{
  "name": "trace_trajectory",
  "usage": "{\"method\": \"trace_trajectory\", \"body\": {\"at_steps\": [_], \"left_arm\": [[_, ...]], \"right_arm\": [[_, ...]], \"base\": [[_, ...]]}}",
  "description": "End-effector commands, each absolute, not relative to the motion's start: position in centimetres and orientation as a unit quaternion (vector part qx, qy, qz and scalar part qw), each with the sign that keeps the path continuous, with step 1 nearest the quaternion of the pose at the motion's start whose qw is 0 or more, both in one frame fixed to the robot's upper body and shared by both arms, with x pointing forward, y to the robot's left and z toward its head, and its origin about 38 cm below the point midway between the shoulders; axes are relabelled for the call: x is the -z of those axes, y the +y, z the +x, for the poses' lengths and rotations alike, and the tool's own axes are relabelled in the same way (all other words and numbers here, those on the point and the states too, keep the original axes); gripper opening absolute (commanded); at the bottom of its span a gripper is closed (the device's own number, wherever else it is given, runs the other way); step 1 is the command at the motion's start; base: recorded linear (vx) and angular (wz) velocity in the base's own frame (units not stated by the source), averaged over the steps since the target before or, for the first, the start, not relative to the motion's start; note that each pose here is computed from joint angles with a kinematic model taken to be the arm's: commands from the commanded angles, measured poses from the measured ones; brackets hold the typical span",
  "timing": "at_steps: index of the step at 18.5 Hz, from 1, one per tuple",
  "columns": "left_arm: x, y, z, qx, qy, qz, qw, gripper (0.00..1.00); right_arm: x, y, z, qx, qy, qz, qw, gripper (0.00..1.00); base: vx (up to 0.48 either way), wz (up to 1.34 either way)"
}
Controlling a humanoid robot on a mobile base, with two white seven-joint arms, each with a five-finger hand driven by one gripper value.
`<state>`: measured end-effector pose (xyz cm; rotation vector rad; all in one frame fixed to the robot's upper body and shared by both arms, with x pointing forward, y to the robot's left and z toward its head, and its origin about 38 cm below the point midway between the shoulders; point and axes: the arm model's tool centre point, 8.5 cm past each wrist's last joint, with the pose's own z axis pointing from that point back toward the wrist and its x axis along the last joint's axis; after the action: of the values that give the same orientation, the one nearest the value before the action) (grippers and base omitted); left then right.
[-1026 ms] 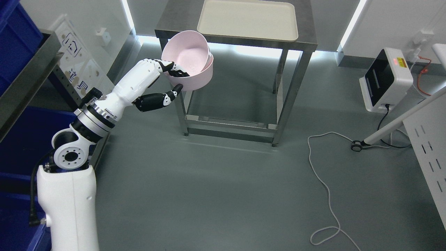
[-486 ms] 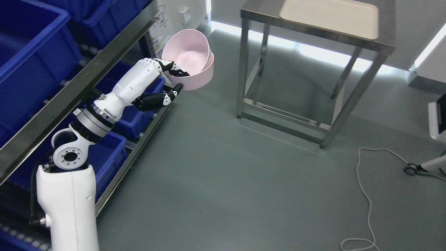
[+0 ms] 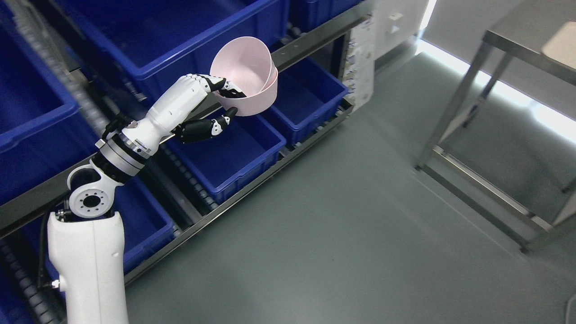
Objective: Stack pink IKEA bowls on left shelf middle
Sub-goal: 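Hold the stacked bowls while turning toward the blue bin shelf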
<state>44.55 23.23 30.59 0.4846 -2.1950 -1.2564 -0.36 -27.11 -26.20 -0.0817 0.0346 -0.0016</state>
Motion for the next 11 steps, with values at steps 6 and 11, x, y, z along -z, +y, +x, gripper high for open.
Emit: {"method": "trace_trajectory", "body": {"at_steps": [6, 11], "left_arm": [[-38.4, 22.6, 45.9, 0.455, -0.832, 0.21, 0.237, 0.04], [-39.6, 23.3, 49.1, 0.474, -0.801, 0.236, 0.28, 0.04]], "right_arm": [[26.1, -28.2, -1.1, 0.006, 0.015, -0.049, 0.999, 1.0], [26.1, -28.2, -1.1, 0.006, 0.015, -0.049, 0.999, 1.0]], "base": [[-0.102, 0.82], [-0.057, 0.59]]}}
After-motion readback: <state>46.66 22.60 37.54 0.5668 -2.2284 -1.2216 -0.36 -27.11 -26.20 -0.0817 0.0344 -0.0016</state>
